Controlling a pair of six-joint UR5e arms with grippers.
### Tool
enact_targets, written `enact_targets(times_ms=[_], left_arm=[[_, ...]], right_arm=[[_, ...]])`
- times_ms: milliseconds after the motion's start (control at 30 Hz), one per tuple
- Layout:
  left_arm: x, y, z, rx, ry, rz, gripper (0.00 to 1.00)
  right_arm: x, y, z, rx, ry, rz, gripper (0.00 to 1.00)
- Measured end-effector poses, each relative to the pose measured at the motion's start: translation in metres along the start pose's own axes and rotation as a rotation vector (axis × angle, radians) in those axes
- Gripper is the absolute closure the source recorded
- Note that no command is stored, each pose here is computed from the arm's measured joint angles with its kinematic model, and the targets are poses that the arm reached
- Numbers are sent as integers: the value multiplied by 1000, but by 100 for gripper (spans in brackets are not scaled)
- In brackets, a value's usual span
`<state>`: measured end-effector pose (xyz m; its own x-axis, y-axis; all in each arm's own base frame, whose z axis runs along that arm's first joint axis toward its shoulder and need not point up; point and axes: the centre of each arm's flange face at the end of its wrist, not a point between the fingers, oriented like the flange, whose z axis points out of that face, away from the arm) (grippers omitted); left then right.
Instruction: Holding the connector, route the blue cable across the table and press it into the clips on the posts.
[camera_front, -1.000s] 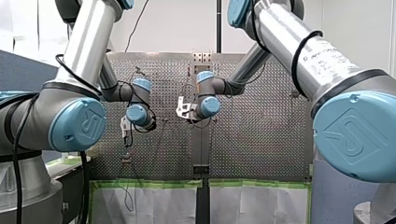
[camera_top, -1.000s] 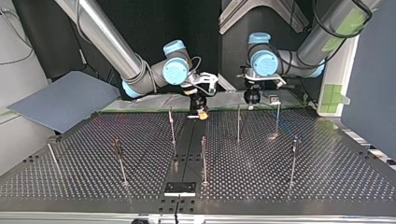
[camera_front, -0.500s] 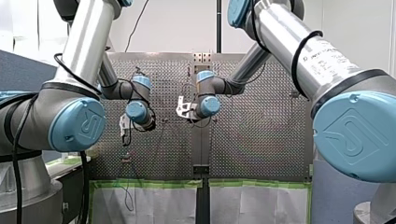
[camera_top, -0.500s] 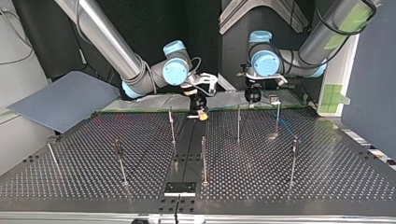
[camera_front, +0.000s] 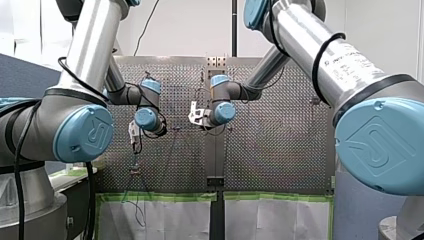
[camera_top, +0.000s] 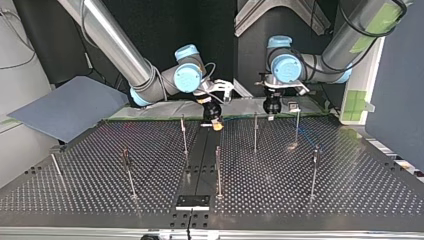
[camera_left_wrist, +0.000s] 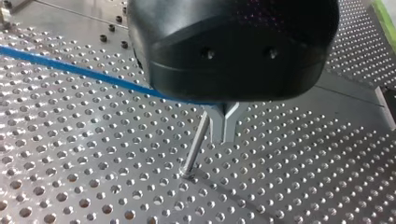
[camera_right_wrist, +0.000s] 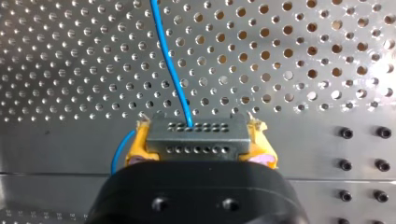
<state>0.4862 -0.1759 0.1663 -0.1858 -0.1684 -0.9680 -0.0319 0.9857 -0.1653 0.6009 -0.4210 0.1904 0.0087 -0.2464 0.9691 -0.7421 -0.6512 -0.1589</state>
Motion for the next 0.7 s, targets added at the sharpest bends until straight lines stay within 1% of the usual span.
enact_targets(times_ms=[133, 267, 400, 500, 700], left_arm=[[-1, 3, 4, -1, -13, -5, 99], [-4, 3, 11, 18, -29, -21, 99], [-2, 1, 22, 32, -26, -32, 99], [0, 3, 33, 30, -26, -38, 99], [3, 12, 58, 13, -27, -55, 99]], right_arm=[[0, 1, 0, -1, 0, 2, 100], [0, 2, 0, -3, 1, 3, 100], [1, 4, 1, -6, 2, 4, 100], [1, 6, 1, -9, 2, 5, 100], [3, 12, 3, -17, 3, 7, 100]])
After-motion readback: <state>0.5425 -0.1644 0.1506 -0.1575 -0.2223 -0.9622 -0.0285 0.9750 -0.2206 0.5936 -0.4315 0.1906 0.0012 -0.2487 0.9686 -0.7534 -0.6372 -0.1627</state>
